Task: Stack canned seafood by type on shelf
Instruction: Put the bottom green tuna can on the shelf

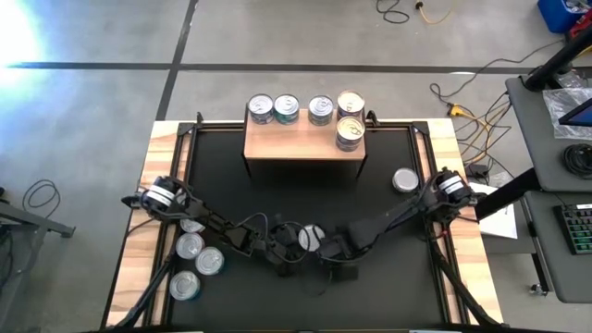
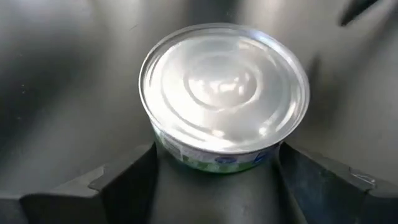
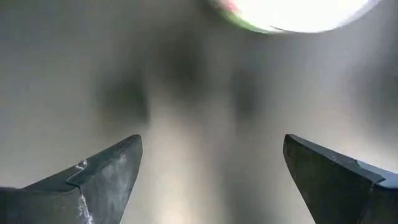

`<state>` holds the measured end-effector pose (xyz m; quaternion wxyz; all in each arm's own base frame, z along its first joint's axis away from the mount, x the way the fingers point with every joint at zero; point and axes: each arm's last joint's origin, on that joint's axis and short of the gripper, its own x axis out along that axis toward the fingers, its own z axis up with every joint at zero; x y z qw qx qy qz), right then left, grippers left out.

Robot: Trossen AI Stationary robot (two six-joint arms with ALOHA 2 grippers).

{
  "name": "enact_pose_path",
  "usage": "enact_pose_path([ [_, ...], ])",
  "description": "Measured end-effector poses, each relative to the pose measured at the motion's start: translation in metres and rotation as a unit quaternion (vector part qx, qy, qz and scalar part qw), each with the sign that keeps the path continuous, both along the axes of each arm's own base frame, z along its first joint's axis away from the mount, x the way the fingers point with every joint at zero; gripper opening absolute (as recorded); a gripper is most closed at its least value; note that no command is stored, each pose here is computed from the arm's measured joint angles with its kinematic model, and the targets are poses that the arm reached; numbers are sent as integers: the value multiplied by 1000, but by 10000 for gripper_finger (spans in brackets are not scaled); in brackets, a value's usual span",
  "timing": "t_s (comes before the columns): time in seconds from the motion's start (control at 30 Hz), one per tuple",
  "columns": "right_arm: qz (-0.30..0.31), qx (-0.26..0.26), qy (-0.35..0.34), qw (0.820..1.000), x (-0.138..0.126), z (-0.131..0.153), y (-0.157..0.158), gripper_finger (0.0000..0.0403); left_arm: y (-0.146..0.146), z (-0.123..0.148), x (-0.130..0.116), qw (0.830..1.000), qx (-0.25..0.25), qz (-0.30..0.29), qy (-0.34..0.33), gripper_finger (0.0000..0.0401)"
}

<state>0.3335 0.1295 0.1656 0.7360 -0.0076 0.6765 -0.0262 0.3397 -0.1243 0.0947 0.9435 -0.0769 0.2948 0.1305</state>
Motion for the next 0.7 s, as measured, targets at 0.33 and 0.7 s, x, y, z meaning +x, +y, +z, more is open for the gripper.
enact_pose_path([
  [0.33,-46,40,-93,994,20,-6,-9,380,-1,-6,1,1000,2,-9,18,356],
  [0.7,-20,55,-128,990,30,-12,-7,380,-4,0,10,999,29,-13,36,374],
])
